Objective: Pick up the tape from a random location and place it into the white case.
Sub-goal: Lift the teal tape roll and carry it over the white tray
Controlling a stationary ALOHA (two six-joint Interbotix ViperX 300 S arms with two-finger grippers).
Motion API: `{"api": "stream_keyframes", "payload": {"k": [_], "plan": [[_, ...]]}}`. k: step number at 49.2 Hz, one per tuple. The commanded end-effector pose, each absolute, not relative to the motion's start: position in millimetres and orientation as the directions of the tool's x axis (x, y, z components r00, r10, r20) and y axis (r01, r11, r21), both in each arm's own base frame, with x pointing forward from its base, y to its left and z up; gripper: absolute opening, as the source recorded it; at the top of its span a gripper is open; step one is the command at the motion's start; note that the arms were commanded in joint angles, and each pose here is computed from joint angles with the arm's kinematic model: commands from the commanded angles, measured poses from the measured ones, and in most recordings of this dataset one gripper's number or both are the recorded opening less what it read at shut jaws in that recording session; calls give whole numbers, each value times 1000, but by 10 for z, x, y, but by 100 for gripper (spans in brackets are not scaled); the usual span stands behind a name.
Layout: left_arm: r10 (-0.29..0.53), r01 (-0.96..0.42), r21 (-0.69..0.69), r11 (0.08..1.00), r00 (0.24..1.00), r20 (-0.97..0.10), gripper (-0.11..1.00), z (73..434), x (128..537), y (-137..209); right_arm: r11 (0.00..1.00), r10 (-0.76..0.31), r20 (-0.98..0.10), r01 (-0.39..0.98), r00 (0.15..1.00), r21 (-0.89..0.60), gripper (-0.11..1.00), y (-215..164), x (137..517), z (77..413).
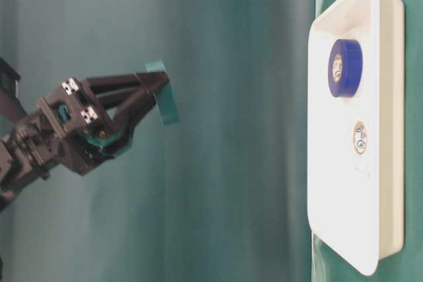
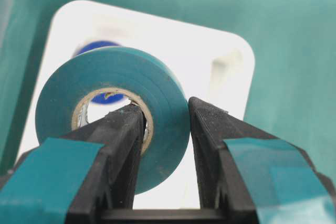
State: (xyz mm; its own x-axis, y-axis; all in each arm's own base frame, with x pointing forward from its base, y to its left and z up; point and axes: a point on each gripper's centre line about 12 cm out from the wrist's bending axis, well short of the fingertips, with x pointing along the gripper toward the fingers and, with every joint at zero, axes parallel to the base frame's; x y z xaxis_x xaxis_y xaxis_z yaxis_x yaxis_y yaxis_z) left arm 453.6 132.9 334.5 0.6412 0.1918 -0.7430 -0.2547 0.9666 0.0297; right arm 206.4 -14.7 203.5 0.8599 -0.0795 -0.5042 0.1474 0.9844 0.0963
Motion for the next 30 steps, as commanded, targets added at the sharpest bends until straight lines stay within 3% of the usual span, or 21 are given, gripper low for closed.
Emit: {"api": "stream_keyframes", "payload": {"k": [1,30], "plan": [[206,-254,34,967,689,-695,23,3574,4448,1297,984,-87,-483,151,871,95,83,-168,2108,2121],[228,-304,33,952,635,-738,23,3336,4036,1416,983,-91,-482,156,872,95,83,-178,2110,2127]]}}
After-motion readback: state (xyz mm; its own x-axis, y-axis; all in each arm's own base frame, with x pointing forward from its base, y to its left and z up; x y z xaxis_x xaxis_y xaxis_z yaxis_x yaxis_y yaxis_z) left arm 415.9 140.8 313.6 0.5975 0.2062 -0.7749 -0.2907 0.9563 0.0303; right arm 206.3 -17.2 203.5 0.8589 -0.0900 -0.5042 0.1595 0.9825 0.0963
